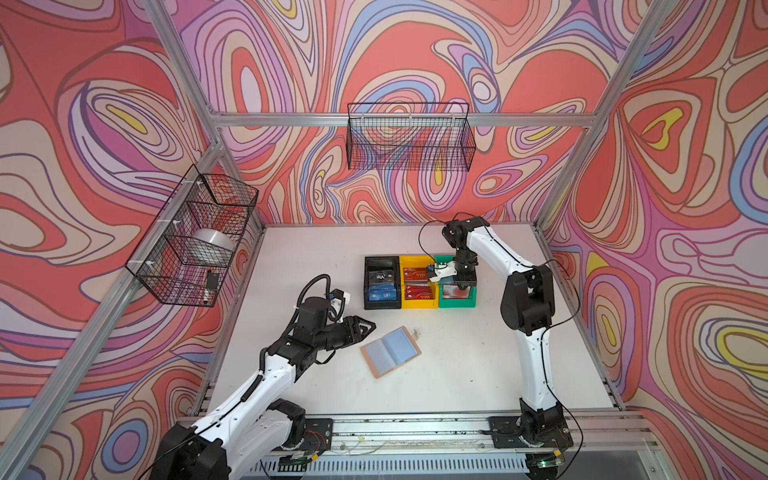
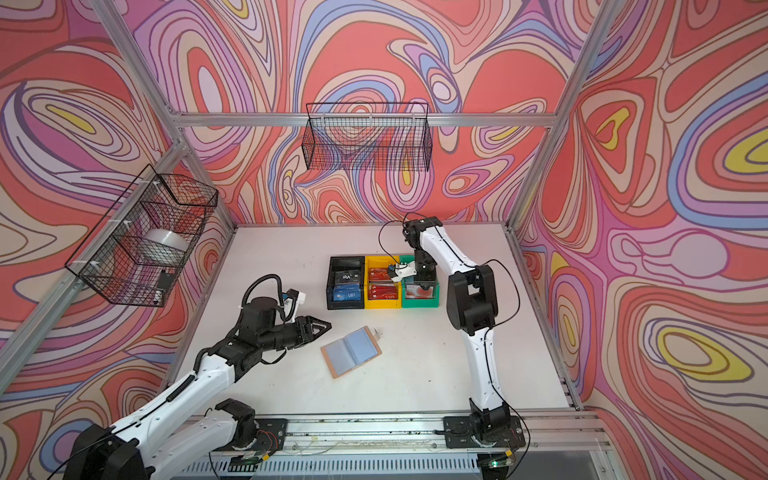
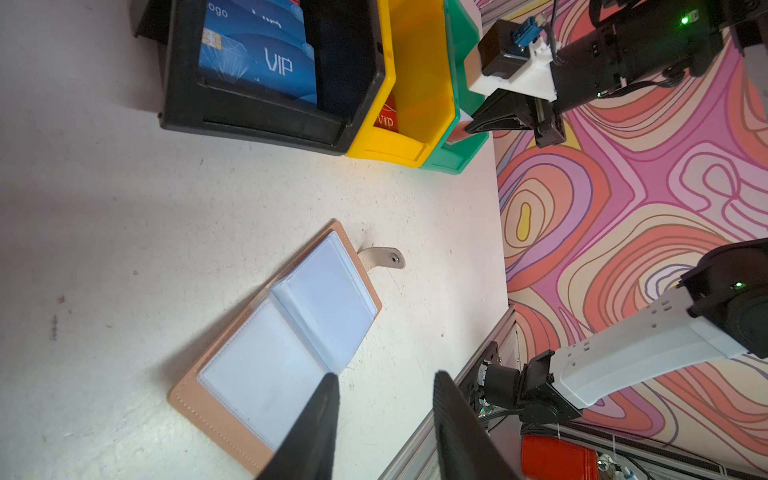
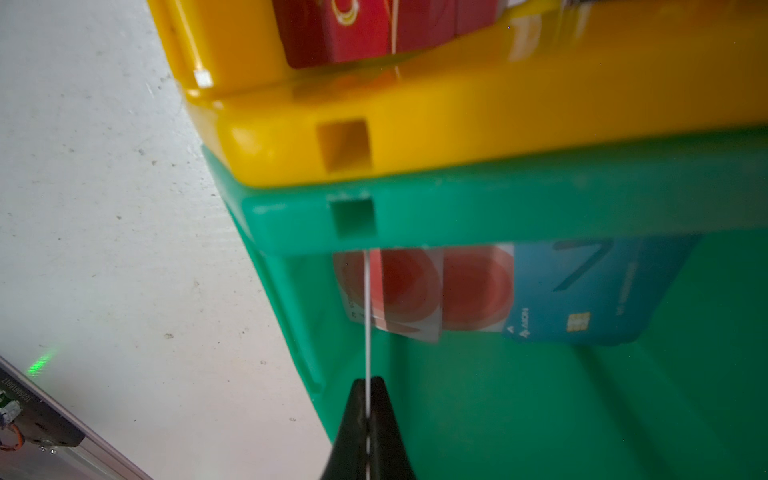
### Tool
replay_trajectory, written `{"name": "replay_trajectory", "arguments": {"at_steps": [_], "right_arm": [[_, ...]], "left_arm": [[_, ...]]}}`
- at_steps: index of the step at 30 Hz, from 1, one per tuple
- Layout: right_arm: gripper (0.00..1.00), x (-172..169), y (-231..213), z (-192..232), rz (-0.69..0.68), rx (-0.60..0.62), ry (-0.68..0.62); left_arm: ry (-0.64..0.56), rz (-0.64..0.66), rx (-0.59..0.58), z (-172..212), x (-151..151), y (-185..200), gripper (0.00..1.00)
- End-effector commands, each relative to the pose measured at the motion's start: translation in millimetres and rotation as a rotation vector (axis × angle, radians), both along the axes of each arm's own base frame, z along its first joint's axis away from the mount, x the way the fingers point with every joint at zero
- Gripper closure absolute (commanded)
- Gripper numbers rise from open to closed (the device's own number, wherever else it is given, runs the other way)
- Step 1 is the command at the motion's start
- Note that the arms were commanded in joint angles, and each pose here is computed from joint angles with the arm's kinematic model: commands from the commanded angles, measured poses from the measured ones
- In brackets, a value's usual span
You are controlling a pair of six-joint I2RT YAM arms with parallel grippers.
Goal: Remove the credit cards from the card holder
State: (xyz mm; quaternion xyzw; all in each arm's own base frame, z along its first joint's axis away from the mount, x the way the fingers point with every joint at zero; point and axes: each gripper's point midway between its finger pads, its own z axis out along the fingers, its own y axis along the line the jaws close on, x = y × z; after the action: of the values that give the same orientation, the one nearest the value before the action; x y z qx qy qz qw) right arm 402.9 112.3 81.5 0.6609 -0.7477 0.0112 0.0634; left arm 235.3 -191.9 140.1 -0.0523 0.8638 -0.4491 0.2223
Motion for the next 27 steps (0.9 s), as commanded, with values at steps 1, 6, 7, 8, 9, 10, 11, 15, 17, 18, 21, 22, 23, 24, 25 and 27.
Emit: {"name": "replay_trajectory", "arguments": {"at_steps": [1, 6, 7, 8, 9, 10, 11, 15, 17, 18, 21, 22, 23, 24, 25, 27], "right_arm": [[1.00, -4, 2, -7, 0.010, 0.017, 0.033], [0.91, -1, 2, -9, 0.007, 0.016, 0.016], [0.85, 0, 2, -9, 0.005, 0.015, 0.008], [0.82, 1, 2, -10, 0.005, 0.015, 0.002], [0.79, 3, 2, -11, 0.006, 0.015, -0.004], [0.78, 5, 2, -11, 0.004, 0.012, -0.012], [0.77, 7, 2, -12, 0.001, 0.010, -0.020], [0.75, 24, 3, -10, -0.040, 0.014, -0.099], [0.75, 36, 6, -1, -0.075, 0.050, -0.153], [0.74, 41, 9, 5, -0.095, 0.077, -0.182], [0.73, 59, 16, 36, -0.199, 0.201, -0.299], [0.71, 62, 18, 49, -0.240, 0.256, -0.333], [0.44, 67, 19, 67, -0.297, 0.325, -0.388], [0.02, 74, 18, 84, -0.367, 0.405, -0.450], [0.02, 78, 14, 103, -0.431, 0.479, -0.513], [0.02, 81, 0, 140, -0.583, 0.637, -0.657]], "left_arm": [[-0.050, -0.002, -0.014, 15, 8, -1, 0.59], [-0.053, -0.001, -0.015, 16, 7, -1, 0.59], [-0.052, 0.001, -0.015, 16, 7, 0, 0.59], [-0.055, 0.001, -0.016, 16, 7, 0, 0.59], [-0.055, 0.001, -0.017, 17, 7, 0, 0.59], [-0.055, 0.003, -0.017, 17, 7, 0, 0.59], [-0.055, 0.003, -0.017, 17, 7, 0, 0.59], [-0.058, 0.006, -0.014, 17, 7, 1, 0.59], [-0.052, 0.007, 0.008, 13, 6, 3, 0.59], [-0.045, 0.008, 0.028, 9, 4, 6, 0.59], [-0.099, 0.034, 0.104, 25, 12, 15, 0.59], [-0.121, 0.052, 0.147, 28, 14, 22, 0.58], [-0.136, 0.078, 0.210, 29, 16, 31, 0.57], [-0.157, 0.122, 0.284, 31, 20, 44, 0.57], [-0.183, 0.163, 0.346, 36, 24, 56, 0.56], [-0.277, 0.230, 0.477, 51, 32, 79, 0.56]]}}
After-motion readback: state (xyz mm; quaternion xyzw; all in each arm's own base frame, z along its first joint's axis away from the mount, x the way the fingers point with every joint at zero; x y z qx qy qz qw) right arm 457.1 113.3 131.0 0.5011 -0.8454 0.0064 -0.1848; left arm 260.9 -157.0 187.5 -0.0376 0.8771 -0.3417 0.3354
